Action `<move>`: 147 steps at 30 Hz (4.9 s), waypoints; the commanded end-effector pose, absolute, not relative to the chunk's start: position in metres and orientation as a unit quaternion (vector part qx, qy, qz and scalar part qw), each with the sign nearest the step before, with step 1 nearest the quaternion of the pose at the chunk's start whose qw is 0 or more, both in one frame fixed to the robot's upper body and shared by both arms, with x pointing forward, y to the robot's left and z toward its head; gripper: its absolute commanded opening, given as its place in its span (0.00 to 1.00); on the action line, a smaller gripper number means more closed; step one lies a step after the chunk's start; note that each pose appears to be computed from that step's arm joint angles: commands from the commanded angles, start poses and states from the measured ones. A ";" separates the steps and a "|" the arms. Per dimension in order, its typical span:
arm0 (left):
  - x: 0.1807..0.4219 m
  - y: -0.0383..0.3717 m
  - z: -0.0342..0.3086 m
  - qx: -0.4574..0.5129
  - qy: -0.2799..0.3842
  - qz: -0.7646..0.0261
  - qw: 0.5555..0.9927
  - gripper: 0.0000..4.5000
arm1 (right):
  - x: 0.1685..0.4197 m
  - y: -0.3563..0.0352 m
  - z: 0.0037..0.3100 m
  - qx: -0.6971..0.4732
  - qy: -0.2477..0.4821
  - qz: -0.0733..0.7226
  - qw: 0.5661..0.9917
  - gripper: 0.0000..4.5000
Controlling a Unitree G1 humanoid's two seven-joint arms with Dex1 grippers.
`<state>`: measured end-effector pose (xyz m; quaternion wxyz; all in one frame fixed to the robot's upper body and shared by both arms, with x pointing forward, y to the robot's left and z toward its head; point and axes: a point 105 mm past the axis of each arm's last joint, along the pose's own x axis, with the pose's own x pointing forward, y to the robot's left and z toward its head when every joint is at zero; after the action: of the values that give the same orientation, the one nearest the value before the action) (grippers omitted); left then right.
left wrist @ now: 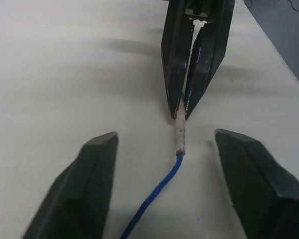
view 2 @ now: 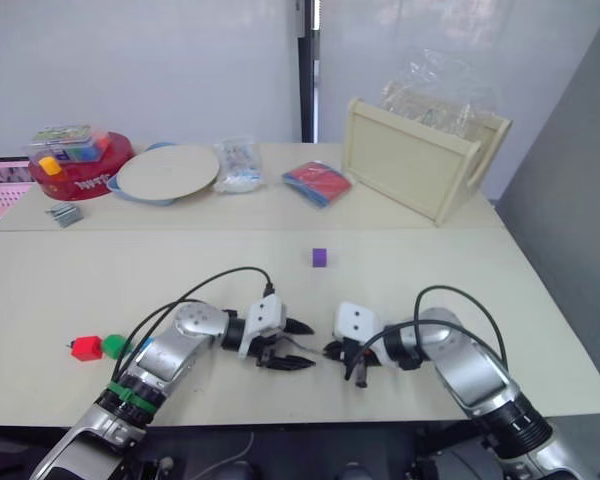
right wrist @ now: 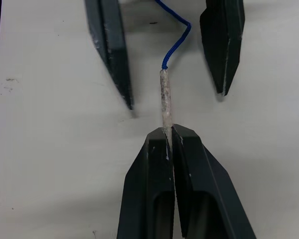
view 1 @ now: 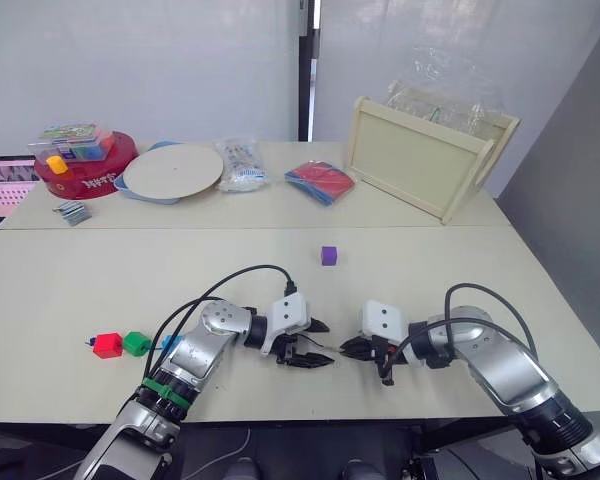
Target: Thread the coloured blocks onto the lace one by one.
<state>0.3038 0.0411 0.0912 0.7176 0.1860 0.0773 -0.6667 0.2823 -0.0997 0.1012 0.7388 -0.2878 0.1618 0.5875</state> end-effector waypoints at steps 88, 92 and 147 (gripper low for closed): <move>0.302 0.116 0.105 0.156 0.115 -0.564 0.802 0.00 | 0.268 -0.070 0.119 -0.031 -0.026 0.248 0.968 0.26; 0.300 0.114 0.106 0.157 0.113 -0.569 0.799 0.00 | 0.266 -0.067 0.097 -0.015 0.018 0.271 0.962 0.26; 0.285 0.086 0.112 0.159 0.118 -0.596 0.779 0.00 | 0.319 -0.083 0.102 -0.235 0.128 0.672 0.691 0.27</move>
<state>0.2851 0.0914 0.1065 0.7827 0.1498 0.1292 -0.5901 0.3196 -0.0854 0.1001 0.6882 -0.2350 0.1325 0.6735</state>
